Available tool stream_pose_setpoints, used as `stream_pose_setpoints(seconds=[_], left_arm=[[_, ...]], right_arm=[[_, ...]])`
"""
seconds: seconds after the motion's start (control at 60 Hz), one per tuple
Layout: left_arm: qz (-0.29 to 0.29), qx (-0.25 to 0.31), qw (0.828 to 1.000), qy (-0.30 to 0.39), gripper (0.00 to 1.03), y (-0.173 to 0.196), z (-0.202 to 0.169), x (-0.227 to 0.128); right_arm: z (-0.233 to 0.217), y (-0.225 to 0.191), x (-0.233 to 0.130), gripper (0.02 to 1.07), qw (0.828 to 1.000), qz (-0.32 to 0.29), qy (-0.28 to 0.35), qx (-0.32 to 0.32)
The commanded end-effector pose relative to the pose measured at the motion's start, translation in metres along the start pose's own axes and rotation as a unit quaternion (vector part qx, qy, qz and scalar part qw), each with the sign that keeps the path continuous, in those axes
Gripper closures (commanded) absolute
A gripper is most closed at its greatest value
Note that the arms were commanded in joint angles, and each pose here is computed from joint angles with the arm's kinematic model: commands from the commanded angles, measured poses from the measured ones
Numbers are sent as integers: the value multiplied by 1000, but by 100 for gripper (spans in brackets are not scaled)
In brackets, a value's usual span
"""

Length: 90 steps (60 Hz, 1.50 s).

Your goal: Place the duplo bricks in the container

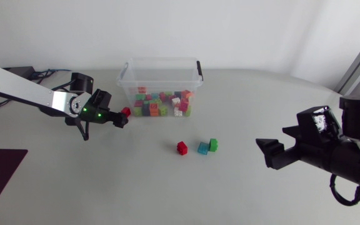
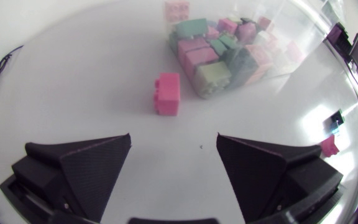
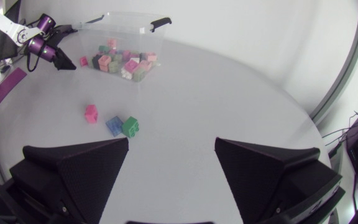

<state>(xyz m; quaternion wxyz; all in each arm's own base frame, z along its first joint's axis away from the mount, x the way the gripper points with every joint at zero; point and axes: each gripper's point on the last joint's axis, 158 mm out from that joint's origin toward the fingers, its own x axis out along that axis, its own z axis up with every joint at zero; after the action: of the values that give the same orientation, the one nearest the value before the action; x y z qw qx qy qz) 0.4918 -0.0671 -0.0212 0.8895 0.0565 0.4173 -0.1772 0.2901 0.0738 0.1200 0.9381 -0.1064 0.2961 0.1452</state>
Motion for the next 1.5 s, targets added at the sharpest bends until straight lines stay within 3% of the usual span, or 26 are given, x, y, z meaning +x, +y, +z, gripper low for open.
stream_pose_setpoints(seconds=[0.0, 0.183, 0.383, 0.45, 0.583, 0.717, 0.917, 1.083, 1.35, 1.483], left_arm=[[1, 11, 1000, -19, 12, 5, 9, 11], [-23, 2, 998, -67, 27, 9, 12, 22], [-31, 0, 997, -68, 27, 9, 2, 42], [-32, 0, 997, -69, 34, 9, -1, 48], [-35, 5, 997, -70, 35, 5, -2, 54], [-36, 9, 997, -73, 46, 3, -2, 59], [-39, 23, 995, -85, 70, -6, -3, 65], [-39, 24, 995, -91, 78, -9, -6, 65], [-15, 13, 993, -113, 80, 13, 4, 23], [-18, 22, 991, -131, 80, 9, 12, -17]], right_arm=[[-1, 7, 4, 7, 999, 16, 10, -29], [-13, 14, 14, 7, 997, 33, 41, -60], [-18, 18, 20, 7, 995, 44, 54, -67], [-17, 21, 20, 7, 995, 50, 52, -70], [-16, 29, 20, 7, 992, 63, 49, -100], [-15, 32, 20, 7, 991, 67, 47, -109], [-12, 36, 19, 7, 989, 78, 42, -115], [-13, 46, 25, 13, 987, 100, 40, -122], [-13, 48, 54, 13, 982, 112, 61, -139], [-17, 67, 66, 9, 966, 173, 89, -170]])
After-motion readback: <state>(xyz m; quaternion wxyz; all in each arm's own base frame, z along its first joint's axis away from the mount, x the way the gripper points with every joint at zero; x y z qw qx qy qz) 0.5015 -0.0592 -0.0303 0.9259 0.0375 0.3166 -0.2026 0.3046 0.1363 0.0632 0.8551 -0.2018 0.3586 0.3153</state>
